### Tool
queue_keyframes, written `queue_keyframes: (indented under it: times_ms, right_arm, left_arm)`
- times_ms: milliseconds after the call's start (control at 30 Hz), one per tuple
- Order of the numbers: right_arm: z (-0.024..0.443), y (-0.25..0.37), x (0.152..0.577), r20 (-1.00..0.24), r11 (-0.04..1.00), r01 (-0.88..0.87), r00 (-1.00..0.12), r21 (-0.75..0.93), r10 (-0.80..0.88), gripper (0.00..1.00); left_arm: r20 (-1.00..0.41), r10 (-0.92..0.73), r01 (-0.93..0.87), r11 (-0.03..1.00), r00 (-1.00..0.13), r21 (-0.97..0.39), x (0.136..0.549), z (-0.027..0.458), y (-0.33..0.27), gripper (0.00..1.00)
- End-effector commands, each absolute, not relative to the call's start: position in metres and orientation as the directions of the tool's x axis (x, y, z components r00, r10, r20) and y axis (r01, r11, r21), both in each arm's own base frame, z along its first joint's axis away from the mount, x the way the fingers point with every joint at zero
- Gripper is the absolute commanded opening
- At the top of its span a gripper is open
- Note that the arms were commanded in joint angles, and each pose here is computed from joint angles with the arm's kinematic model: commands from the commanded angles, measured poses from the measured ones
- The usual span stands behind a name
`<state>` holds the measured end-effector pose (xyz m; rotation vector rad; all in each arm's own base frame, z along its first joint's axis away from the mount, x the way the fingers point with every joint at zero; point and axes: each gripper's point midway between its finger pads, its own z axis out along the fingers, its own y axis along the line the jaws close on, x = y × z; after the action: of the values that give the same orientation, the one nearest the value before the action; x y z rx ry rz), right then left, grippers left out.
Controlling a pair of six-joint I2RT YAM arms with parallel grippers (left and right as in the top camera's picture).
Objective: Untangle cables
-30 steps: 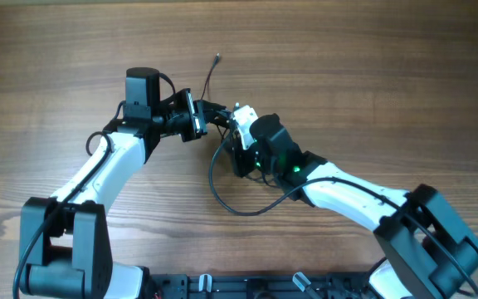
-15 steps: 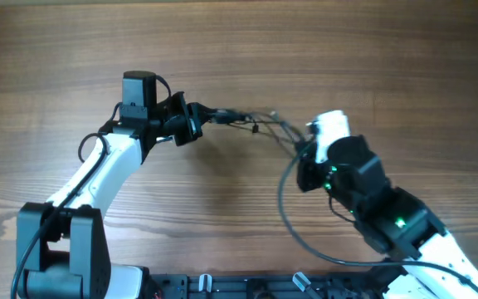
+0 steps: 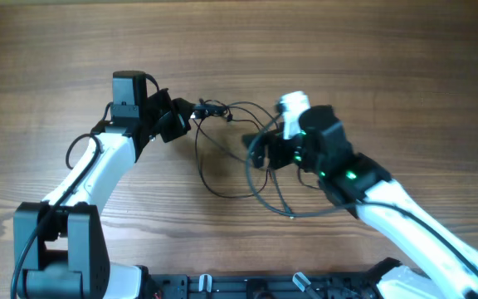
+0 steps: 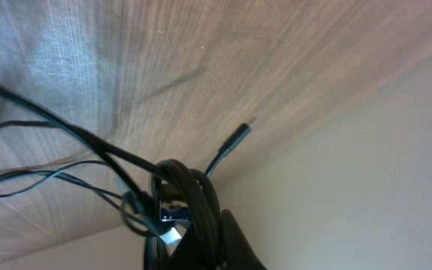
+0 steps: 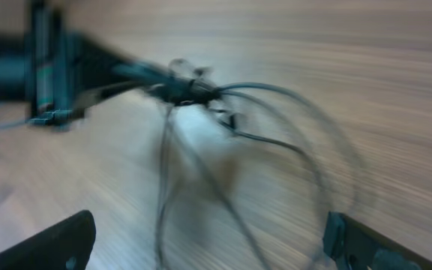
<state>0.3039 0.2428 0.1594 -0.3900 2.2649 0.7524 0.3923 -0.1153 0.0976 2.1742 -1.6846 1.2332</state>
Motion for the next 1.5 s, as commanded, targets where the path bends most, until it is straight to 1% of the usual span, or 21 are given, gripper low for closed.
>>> queue_keyframes:
  times_ms: [0, 67, 200, 267, 333, 367, 433, 500, 533, 600, 667, 733, 867, 933, 1000, 1033, 1067, 1133, 1367, 1433, 1467]
  right_arm:
    - [0.134, 0.295, 0.282, -0.663, 0.536, -0.644, -0.723, 0.546, -0.193, 0.99]
    - [0.12, 0.303, 0.293, -0.645, 0.537, -0.614, -0.748, 0.578, -0.16, 0.99]
    - [0.13, 0.308, 0.303, -0.686, 0.525, -0.634, -0.717, 0.567, -0.125, 0.99]
    - [0.128, 0.304, 0.31, -0.692, 0.56, -0.619, -0.714, 0.551, -0.108, 1.0]
    - [0.129, 0.299, 0.316, -0.688, 0.588, -0.59, -0.722, 0.553, -0.078, 1.0]
    - [0.131, 0.292, 0.322, -0.681, 0.609, -0.563, -0.731, 0.558, -0.051, 1.0]
    - [0.141, 0.271, 0.335, -0.654, 0.641, -0.485, -0.755, 0.595, 0.035, 1.0]
    - [0.161, 0.246, 0.34, -0.642, 0.633, -0.453, -0.761, 0.628, 0.093, 1.0]
    - [0.17, 0.235, 0.341, -0.644, 0.639, -0.441, -0.757, 0.631, 0.113, 1.0]
    - [0.184, 0.215, 0.341, -0.651, 0.658, -0.417, -0.744, 0.627, 0.149, 1.0]
    - [0.202, 0.193, 0.34, -0.664, 0.676, -0.393, -0.723, 0.623, 0.191, 1.0]
    - [0.214, 0.177, 0.338, -0.677, 0.694, -0.374, -0.702, 0.616, 0.222, 1.0]
    - [0.216, 0.173, 0.335, -0.672, 0.698, -0.363, -0.705, 0.617, 0.227, 1.0]
    - [0.208, 0.174, 0.329, -0.677, 0.704, -0.388, -0.715, 0.594, 0.177, 1.0]
    - [0.208, 0.184, 0.316, -0.713, 0.664, -0.501, -0.698, 0.555, 0.07, 0.98]
    - [0.209, 0.189, 0.31, -0.727, 0.633, -0.549, -0.686, 0.546, 0.032, 0.92]
    - [0.21, 0.19, 0.309, -0.724, 0.624, -0.553, -0.689, 0.553, 0.031, 0.87]
    - [0.21, 0.192, 0.307, -0.714, 0.614, -0.548, -0.699, 0.568, 0.037, 0.79]
    - [0.183, 0.221, 0.298, -0.636, 0.581, -0.525, -0.771, 0.622, -0.017, 0.72]
    - [0.172, 0.216, 0.308, -0.636, 0.641, -0.49, -0.771, 0.59, -0.004, 0.65]
    - [0.167, 0.207, 0.318, -0.648, 0.697, -0.456, -0.761, 0.554, 0.016, 0.56]
  left_arm:
    - [0.702, -0.697, -0.844, -0.46, 0.15, -0.276, 0.394, 0.097, -0.116, 0.04]
    - [0.732, -0.679, -0.855, -0.413, 0.059, -0.314, 0.396, 0.108, -0.126, 0.04]
    - [0.797, -0.577, -0.832, -0.344, -0.178, -0.434, 0.408, 0.151, -0.15, 0.04]
    - [0.795, -0.533, -0.803, -0.317, -0.29, -0.505, 0.411, 0.172, -0.16, 0.04]
    - [0.726, -0.513, -0.702, -0.292, -0.458, -0.649, 0.42, 0.202, -0.168, 0.04]
    - [0.627, -0.525, -0.595, -0.257, -0.576, -0.761, 0.425, 0.22, -0.169, 0.04]
    - [0.274, -0.532, -0.263, -0.099, -0.801, -0.96, 0.423, 0.249, -0.174, 0.04]
    - [-0.096, -0.446, 0.066, 0.083, -0.89, -0.994, 0.408, 0.252, -0.183, 0.08]
    - [-0.218, -0.388, 0.178, 0.136, -0.895, -0.974, 0.401, 0.249, -0.186, 0.15]
    - [-0.325, -0.314, 0.274, 0.195, -0.892, -0.942, 0.391, 0.237, -0.189, 0.17]
    - [-0.314, -0.273, 0.247, 0.252, -0.91, -0.936, 0.384, 0.212, -0.189, 0.15]
    - [-0.268, -0.261, 0.186, 0.301, -0.927, -0.935, 0.377, 0.19, -0.187, 0.05]
    - [-0.277, -0.21, 0.198, 0.331, -0.938, -0.923, 0.366, 0.179, -0.198, 0.04]
    - [-0.42, -0.077, 0.39, 0.254, -0.904, -0.885, 0.347, 0.192, -0.212, 0.04]
    - [-0.568, 0.052, 0.57, 0.069, -0.822, -0.819, 0.317, 0.213, -0.217, 0.04]
    - [-0.615, 0.081, 0.617, -0.002, -0.784, -0.787, 0.307, 0.219, -0.217, 0.04]
    - [-0.641, 0.091, 0.641, -0.033, -0.762, -0.767, 0.302, 0.222, -0.217, 0.04]
    - [-0.653, 0.091, 0.653, -0.037, -0.752, -0.757, 0.302, 0.222, -0.217, 0.04]
    - [-0.643, 0.105, 0.642, -0.047, -0.758, -0.765, 0.298, 0.222, -0.223, 0.04]
    - [-0.634, 0.12, 0.632, -0.058, -0.764, -0.773, 0.294, 0.222, -0.228, 0.04]
    - [-0.616, 0.122, 0.614, -0.056, -0.778, -0.787, 0.294, 0.222, -0.229, 0.04]
